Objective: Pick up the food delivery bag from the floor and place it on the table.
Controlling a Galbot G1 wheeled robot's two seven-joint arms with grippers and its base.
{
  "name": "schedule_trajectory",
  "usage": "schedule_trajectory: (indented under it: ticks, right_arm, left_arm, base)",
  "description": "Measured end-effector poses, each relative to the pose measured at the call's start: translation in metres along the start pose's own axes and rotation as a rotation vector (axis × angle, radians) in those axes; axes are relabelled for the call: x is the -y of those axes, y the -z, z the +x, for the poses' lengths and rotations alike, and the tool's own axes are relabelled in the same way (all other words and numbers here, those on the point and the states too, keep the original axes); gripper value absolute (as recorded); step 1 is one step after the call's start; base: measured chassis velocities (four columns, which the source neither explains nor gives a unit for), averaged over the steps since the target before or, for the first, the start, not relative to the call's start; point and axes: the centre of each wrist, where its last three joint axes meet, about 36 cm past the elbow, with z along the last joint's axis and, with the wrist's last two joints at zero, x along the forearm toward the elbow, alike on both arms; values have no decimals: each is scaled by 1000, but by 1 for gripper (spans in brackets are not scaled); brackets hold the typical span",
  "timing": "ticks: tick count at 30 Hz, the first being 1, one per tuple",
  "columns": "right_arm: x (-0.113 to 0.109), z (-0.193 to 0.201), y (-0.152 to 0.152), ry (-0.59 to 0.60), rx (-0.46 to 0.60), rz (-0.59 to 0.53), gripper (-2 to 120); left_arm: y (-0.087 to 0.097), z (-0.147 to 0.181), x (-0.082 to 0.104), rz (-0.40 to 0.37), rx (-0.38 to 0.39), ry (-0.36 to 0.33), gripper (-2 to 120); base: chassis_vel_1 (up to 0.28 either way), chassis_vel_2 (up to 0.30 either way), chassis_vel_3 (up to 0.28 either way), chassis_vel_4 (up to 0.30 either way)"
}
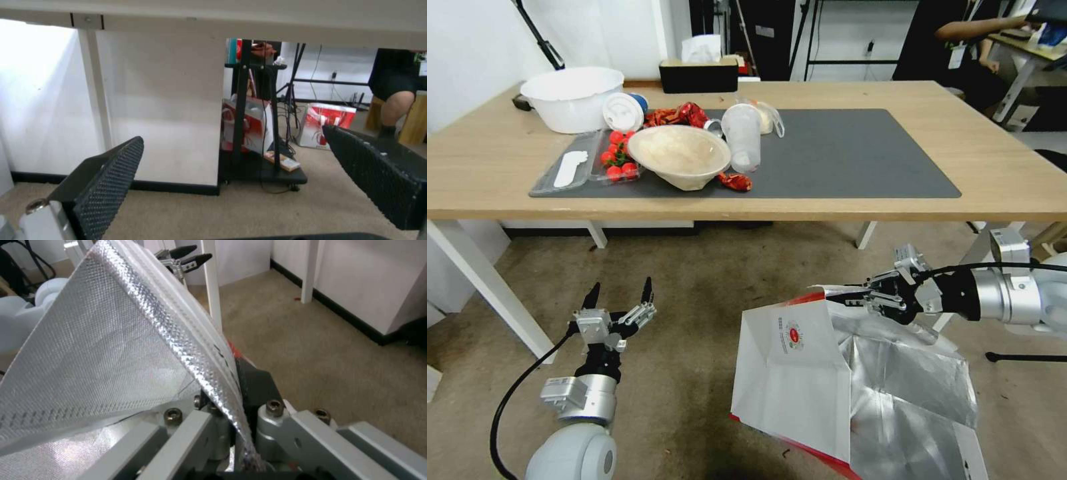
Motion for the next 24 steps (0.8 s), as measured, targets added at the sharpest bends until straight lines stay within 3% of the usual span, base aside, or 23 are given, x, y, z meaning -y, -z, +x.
schedule_trajectory:
  ticks: [24]
  right_arm:
    - [1, 0, -1, -4, -1, 0, 0]
  left_arm:
    - [0, 2, -1, -4, -4, -2, 100]
  base:
    - [0, 0, 0, 0]
